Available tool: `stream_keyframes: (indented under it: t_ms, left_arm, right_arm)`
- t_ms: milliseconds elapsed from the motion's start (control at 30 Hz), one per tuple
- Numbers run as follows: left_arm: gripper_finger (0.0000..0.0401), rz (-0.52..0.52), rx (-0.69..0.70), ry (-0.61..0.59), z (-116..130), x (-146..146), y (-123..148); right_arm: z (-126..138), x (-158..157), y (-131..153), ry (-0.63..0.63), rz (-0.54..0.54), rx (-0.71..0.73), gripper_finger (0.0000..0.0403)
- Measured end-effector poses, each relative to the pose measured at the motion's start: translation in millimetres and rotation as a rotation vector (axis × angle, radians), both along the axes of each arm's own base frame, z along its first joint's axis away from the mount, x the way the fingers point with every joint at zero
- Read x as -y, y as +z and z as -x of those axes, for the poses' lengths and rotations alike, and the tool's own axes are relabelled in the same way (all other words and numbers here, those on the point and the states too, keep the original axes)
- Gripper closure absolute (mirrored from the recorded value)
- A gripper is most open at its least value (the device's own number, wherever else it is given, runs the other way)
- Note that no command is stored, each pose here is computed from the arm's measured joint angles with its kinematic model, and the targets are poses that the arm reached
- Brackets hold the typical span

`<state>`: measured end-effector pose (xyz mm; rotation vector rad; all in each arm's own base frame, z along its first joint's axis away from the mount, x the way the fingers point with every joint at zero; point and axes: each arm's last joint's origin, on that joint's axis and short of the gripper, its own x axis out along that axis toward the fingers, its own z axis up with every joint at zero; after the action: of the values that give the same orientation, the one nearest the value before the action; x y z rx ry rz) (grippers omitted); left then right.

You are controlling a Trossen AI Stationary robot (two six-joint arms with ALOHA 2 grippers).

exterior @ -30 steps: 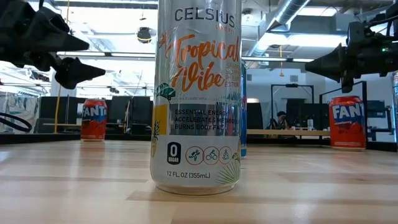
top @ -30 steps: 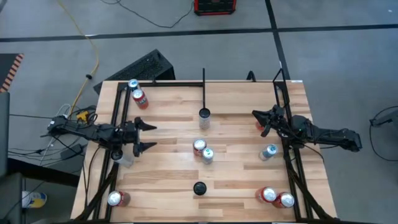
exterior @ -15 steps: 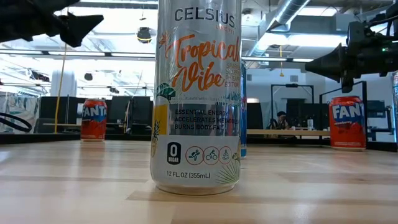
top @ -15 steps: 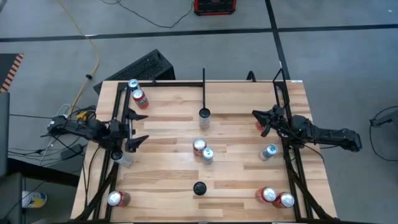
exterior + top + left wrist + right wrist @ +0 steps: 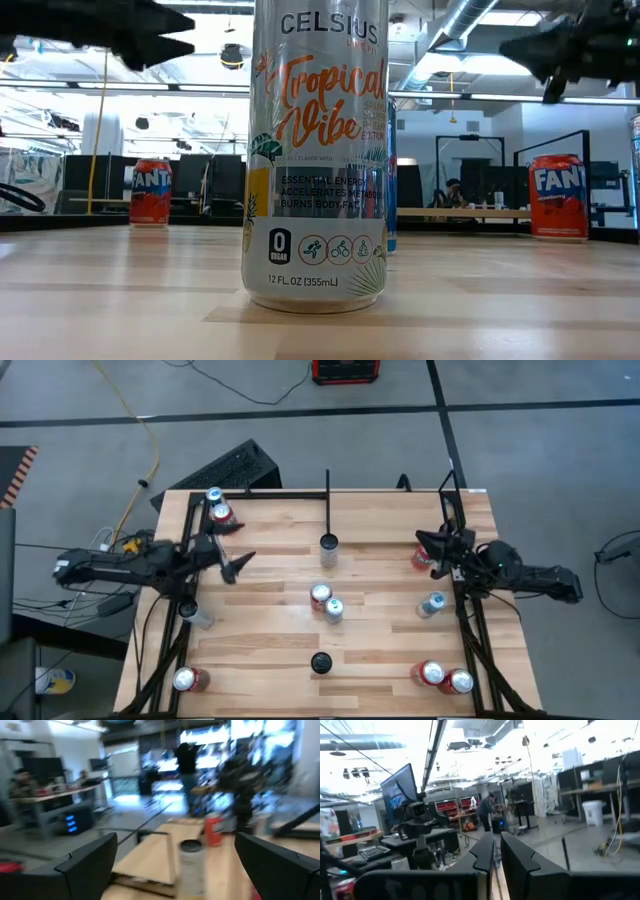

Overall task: Place canned beverage on shelf
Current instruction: Put the top right orange soda can on the shelf

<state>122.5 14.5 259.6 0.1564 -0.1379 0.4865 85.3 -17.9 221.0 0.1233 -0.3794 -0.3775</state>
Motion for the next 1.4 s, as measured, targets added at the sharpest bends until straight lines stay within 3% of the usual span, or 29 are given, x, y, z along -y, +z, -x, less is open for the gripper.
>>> stream_keyframes:
  t_ms: [167,400,767,1000,1233,1400]
  left_arm:
    - [0.0010,0.043,-0.163,0.164,-9.4,-23.7,26.0]
    - [0.0010,0.124,-0.184,0.232,-6.3,-45.0,28.5]
    - [0.0010,0.180,-0.191,0.172,-8.1,-52.7,24.4]
    - [0.0010,0.208,-0.242,0.176,-19.2,-57.9,16.0]
    - [0.0010,0.228,-0.275,0.185,-27.1,-61.6,9.8]
    - [0.0010,0.241,-0.294,0.128,-28.4,-60.0,7.7]
  right_arm:
    - [-3.7,-1.6,19.4,-0.002,0.084,-0.049,0.0341]
    - [-27.0,-2.1,53.4,0.010,0.156,-0.182,0.0341]
    - [-70.4,1.2,110.1,0.055,0.132,-0.696,0.0320]
    - [-74.5,1.6,125.8,0.064,-0.069,-0.984,0.0243]
    - [-67.8,1.4,132.7,0.027,-0.245,-1.086,0.0155]
    - [-60.9,5.5,132.0,-0.022,-0.327,-1.158,0.0127]
